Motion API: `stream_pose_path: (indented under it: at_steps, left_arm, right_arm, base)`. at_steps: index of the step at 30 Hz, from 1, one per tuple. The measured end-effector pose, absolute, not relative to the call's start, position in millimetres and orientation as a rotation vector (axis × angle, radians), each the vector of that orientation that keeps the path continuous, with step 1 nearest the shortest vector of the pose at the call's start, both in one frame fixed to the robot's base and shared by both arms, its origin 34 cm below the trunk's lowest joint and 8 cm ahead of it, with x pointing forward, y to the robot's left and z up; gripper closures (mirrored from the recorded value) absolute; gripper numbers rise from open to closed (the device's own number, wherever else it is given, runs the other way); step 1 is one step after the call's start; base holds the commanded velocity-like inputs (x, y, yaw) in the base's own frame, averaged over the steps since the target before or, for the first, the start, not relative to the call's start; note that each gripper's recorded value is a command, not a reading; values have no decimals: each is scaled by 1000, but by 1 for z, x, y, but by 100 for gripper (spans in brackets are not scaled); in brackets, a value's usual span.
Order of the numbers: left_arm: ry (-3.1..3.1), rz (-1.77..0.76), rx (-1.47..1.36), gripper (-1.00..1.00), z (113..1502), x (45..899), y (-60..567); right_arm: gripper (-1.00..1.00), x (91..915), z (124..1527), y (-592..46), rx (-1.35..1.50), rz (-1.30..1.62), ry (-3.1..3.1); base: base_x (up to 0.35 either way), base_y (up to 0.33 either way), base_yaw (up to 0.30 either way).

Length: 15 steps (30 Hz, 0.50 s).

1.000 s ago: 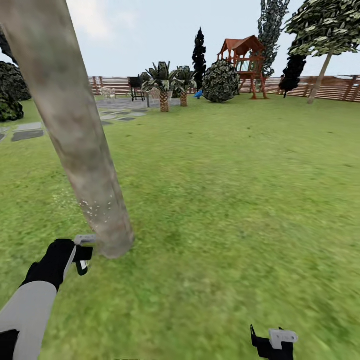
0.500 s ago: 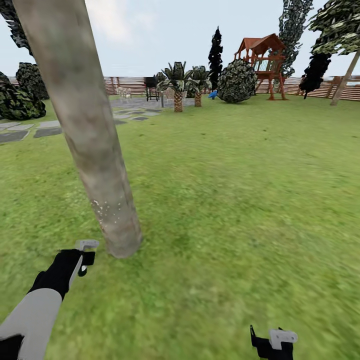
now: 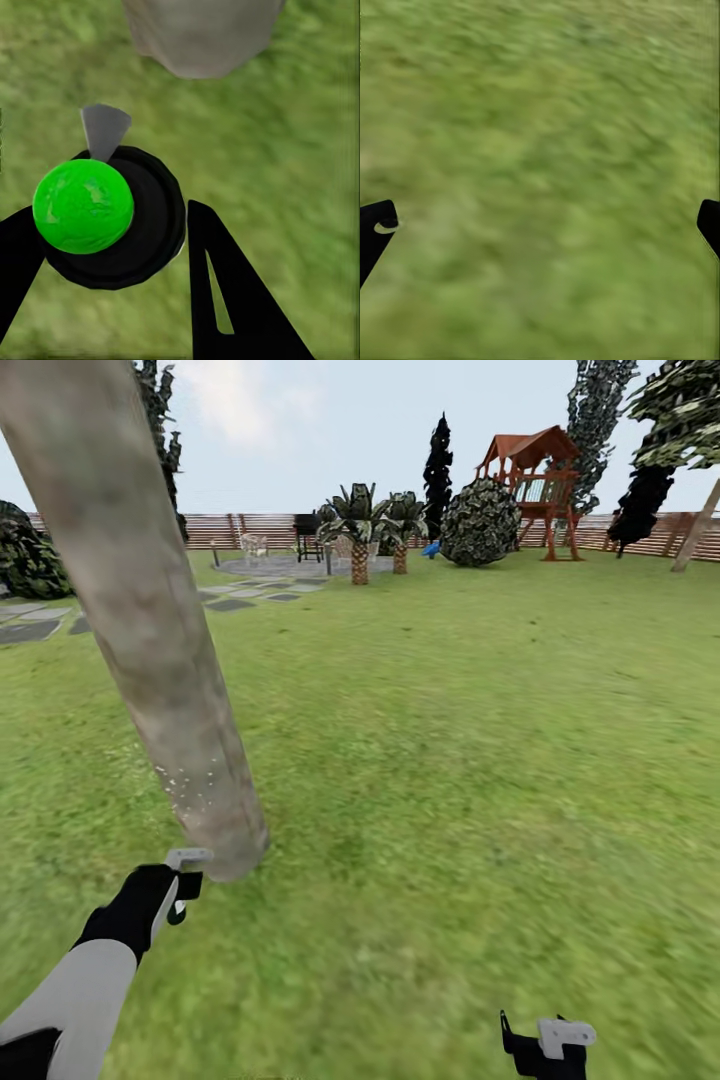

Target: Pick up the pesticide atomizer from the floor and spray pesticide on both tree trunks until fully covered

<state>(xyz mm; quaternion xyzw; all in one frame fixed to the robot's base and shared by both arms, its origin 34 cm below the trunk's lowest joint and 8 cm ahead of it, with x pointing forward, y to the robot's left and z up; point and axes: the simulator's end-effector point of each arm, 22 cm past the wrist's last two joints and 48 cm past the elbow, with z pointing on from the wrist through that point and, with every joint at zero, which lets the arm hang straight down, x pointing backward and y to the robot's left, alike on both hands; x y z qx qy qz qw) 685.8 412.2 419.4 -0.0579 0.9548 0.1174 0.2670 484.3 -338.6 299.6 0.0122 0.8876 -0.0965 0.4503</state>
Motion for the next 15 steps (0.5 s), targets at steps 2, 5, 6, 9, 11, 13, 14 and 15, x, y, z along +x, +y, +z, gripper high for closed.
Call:
stream_pose_path:
  at_steps: [2,5,6,9,11,13,14,15]
  left_arm:
    - [2576,319,-158,100,420,686,414]
    - [2575,322,-159,100,420,686,414]
    - [2574,324,-159,100,420,686,415]
    - [2574,327,-162,100,420,686,416]
    - [2573,321,-166,100,420,686,415]
    - [2573,308,-175,100,419,686,413]
    - [2571,297,-183,100,419,686,411]
    - [2570,291,-189,100,419,686,411]
  right_arm:
    - [-100,484,300,-339,30,-239,2194]
    - [-100,484,300,-339,30,-239,2194]
    - [-100,484,300,-339,30,-238,2194]
    - [-100,484,300,-339,30,-238,2194]
    - [-100,484,300,-339,30,-239,2194]
    - [-100,484,300,-339,30,-239,2195]
    - [-100,484,300,-339,30,-238,2194]
    - [-100,484,300,-339,30,-238,2194]
  base:
    - [0,-276,266]
    - [0,-276,274]
    - [0,-276,276]
    - [29,-276,276]
    - [95,-276,275]
    - [130,-274,127]
    - [136,-274,44]
    - [138,-274,28]
